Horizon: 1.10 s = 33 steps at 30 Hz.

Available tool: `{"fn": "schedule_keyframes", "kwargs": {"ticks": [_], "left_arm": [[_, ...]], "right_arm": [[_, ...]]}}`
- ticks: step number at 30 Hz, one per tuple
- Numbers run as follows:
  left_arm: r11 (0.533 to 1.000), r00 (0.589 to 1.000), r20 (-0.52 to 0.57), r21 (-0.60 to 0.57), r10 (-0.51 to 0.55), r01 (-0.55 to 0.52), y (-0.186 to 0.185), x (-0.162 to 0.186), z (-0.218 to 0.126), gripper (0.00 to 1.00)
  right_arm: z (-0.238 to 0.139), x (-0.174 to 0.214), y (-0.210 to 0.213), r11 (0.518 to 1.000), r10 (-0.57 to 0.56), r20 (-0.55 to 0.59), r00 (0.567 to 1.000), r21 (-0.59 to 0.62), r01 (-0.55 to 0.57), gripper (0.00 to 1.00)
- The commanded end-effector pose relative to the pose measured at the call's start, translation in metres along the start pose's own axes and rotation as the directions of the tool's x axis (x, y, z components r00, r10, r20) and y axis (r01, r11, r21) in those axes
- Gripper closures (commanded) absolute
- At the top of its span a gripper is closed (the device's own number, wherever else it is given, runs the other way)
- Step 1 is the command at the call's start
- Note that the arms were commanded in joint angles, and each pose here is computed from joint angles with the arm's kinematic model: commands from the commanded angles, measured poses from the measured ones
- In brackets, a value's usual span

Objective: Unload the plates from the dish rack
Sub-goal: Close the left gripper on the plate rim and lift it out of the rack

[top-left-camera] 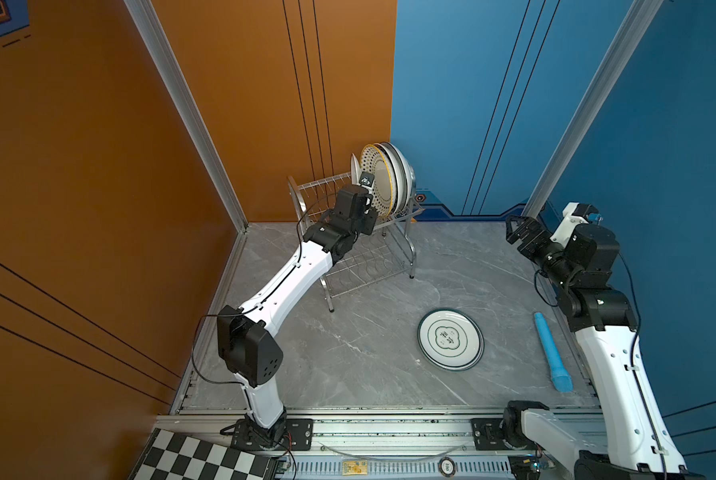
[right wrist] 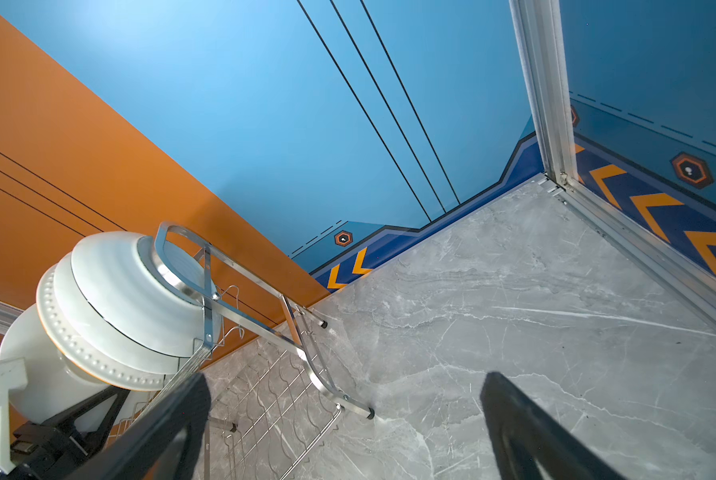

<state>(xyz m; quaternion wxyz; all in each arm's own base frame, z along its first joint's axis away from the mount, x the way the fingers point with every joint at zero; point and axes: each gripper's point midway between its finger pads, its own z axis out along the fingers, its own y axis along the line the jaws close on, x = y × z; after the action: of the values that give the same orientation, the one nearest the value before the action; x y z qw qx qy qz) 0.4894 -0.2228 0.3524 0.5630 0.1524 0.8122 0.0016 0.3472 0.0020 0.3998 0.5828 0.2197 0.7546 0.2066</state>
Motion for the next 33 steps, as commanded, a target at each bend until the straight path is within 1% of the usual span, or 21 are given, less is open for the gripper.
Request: {"fn": "schedule_keyframes", "kwargs": {"ticks": [1,8,15,21,25,33], "left_arm": [[1.000,0.997,0.078,0.022,-0.004,0.002,0.009,-0.030,-0.025,0.99],[1.000,0.994,0.113,0.005,-0.002,0.002,0.018,-0.043,-0.033,1.00],[0.998,0.989,0.133,-0.024,0.058,-0.056,0.025,-0.054,-0.040,1.00],[0.996,0.984,0.157,-0.047,0.087,-0.081,0.031,-0.064,-0.049,1.00],[0.994,0.980,0.169,-0.066,0.101,-0.091,0.037,-0.069,-0.057,1.00],[0.993,0.972,0.212,-0.088,0.099,-0.082,0.048,-0.082,-0.088,1.00]], "right_arm": [[-0.003,-0.002,0.003,1.000,0.006,0.011,1.000,-0.026,-0.005,0.00],[-0.003,-0.001,0.002,1.000,0.009,0.010,1.000,-0.024,-0.008,0.00],[-0.001,0.001,0.002,1.000,0.005,-0.002,1.000,-0.029,-0.005,0.00],[0.000,0.003,0.000,1.000,0.006,-0.008,1.000,-0.028,-0.006,0.00],[-0.002,0.003,0.000,0.999,0.005,-0.007,1.000,-0.032,-0.005,0.00],[0.000,0.008,0.000,0.999,0.007,-0.025,1.000,-0.043,-0.008,0.00]]}}
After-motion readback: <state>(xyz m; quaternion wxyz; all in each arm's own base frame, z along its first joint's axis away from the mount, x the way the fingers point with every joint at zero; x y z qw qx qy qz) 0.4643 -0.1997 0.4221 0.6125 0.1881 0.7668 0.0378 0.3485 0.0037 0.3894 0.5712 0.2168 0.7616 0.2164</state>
